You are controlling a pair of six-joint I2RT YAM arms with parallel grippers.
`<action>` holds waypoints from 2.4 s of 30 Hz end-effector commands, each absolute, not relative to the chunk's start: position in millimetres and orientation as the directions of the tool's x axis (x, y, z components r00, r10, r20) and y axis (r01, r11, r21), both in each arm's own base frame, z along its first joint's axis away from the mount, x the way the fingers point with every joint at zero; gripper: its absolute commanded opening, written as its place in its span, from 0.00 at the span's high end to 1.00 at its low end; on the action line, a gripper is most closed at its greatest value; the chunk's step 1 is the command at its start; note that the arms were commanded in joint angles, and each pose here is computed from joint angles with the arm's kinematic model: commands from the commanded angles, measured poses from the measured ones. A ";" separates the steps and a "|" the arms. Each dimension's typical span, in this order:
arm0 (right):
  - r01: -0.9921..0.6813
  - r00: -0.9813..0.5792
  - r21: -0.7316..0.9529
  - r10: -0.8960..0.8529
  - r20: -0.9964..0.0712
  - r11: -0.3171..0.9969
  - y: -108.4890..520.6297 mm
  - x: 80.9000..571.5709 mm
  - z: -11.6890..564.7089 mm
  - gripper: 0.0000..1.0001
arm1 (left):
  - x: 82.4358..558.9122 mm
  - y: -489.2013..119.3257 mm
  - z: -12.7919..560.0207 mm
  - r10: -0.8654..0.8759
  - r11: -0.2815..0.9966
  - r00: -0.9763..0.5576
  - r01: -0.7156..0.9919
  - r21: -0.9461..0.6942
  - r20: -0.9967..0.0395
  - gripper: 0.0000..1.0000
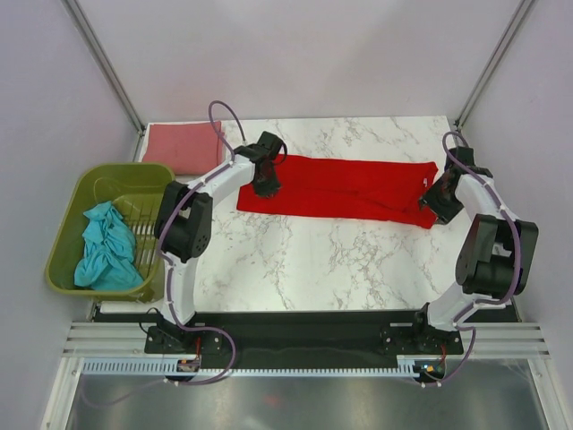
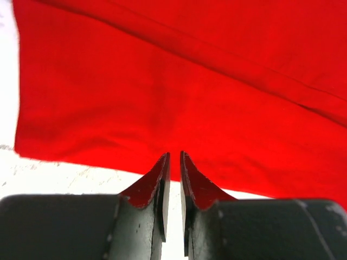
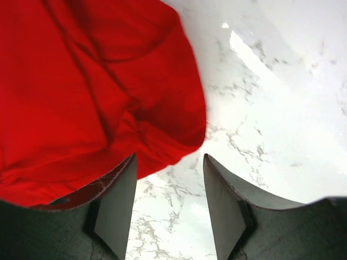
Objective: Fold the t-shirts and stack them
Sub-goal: Fold the tshirt
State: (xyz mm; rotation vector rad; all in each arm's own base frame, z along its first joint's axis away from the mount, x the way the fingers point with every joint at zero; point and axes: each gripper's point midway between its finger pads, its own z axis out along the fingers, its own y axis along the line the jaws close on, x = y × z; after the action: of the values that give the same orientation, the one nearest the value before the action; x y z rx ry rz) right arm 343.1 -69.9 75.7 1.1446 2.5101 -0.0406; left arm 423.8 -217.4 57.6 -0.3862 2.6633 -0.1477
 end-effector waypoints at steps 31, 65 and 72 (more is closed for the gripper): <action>0.831 -0.540 -0.144 0.719 -0.437 0.537 -128.7 277.0 29.7 0.76 | 380.0 -150.5 -9.0 -0.260 0.942 -0.879 -0.322 0.097 -0.399 0.81; 0.538 -0.536 0.484 0.723 -0.435 0.690 -4.9 385.6 71.4 0.33 | 346.6 -294.5 198.1 0.068 0.690 -0.850 0.418 -0.591 -0.523 0.42; 0.550 -0.512 0.529 0.762 -0.397 0.646 3.5 379.8 46.2 0.34 | 343.6 -298.1 202.3 0.059 0.668 -0.853 0.419 -0.615 -0.518 0.42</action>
State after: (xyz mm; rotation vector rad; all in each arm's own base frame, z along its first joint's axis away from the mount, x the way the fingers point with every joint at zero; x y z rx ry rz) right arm 365.5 -1.6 45.1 1.0135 2.3248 0.3847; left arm 345.5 -290.8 175.5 0.2980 2.5254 -0.9748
